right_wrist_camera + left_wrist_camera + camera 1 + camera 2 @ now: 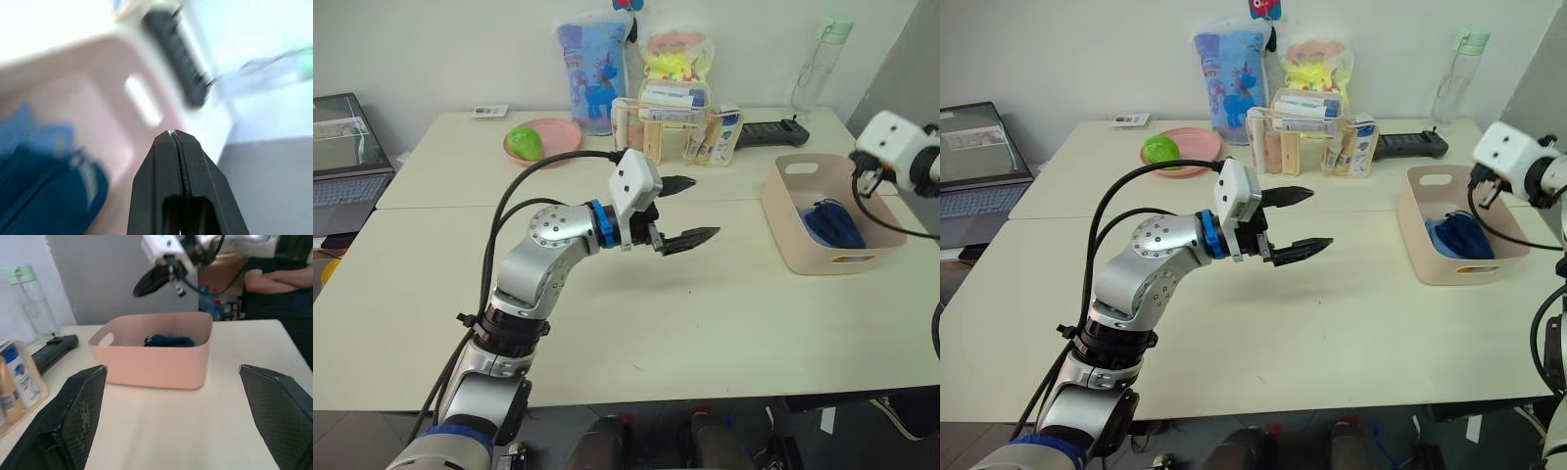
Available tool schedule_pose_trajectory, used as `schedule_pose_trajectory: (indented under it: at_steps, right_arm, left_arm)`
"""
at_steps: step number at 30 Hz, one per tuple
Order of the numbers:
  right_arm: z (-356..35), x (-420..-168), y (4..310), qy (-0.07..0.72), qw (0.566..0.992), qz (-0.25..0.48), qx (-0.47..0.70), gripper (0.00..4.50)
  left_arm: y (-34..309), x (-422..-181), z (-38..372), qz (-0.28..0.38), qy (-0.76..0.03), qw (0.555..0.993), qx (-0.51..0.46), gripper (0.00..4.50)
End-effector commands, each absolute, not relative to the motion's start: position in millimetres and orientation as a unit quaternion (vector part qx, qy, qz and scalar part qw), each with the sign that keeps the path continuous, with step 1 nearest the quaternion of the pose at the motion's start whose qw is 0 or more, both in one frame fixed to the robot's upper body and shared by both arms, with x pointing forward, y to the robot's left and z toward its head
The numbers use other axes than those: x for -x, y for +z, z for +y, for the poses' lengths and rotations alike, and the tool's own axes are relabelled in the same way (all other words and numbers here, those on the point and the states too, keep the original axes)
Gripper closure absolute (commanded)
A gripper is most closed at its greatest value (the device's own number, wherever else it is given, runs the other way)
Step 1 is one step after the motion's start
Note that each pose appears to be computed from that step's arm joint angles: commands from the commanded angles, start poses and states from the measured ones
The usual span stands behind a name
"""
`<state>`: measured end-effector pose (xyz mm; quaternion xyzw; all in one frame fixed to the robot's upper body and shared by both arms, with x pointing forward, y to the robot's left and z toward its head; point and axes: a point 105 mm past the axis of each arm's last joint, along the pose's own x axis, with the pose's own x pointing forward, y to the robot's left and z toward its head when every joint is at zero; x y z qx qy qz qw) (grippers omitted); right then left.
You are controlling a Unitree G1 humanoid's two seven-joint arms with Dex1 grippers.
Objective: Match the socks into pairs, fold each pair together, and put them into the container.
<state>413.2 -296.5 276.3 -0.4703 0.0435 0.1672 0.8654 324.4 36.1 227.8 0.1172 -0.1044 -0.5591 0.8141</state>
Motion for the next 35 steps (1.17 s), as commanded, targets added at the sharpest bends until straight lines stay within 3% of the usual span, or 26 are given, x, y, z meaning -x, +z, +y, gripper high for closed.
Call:
schedule_pose_trajectory:
  at_steps: [1, 5, 10, 19, 25, 35]
  right_arm:
    - [-245, -408, 293, 0.217, 0.906, -0.062, 0.359, 3.22]
    - [-195, -389, 278, 0.265, 0.926, -0.102, 0.249, 1.90]
    - [-143, -359, 221, 0.309, 0.935, -0.073, 0.160, 0.17]
    - [-137, -317, 127, 0.269, 0.955, 0.005, 0.124, 0.08]
    - [-133, -306, 114, 0.250, 0.963, 0.015, 0.102, 0.08]
    - [-128, -309, 111, 0.244, 0.963, 0.014, 0.112, 0.08]
  left_arm:
    - [228, -339, 72, -0.122, -0.483, 0.856, -0.140, 0.00]
    - [220, -347, 101, -0.120, -0.412, 0.895, -0.122, 0.00]
    - [181, -347, 134, -0.083, -0.323, 0.937, -0.102, 0.00]
    - [101, -301, 170, 0.008, -0.220, 0.972, -0.075, 0.00]
    - [85, -287, 196, 0.019, -0.142, 0.984, -0.103, 0.00]
    - [80, -290, 173, 0.018, -0.177, 0.979, -0.104, 0.00]
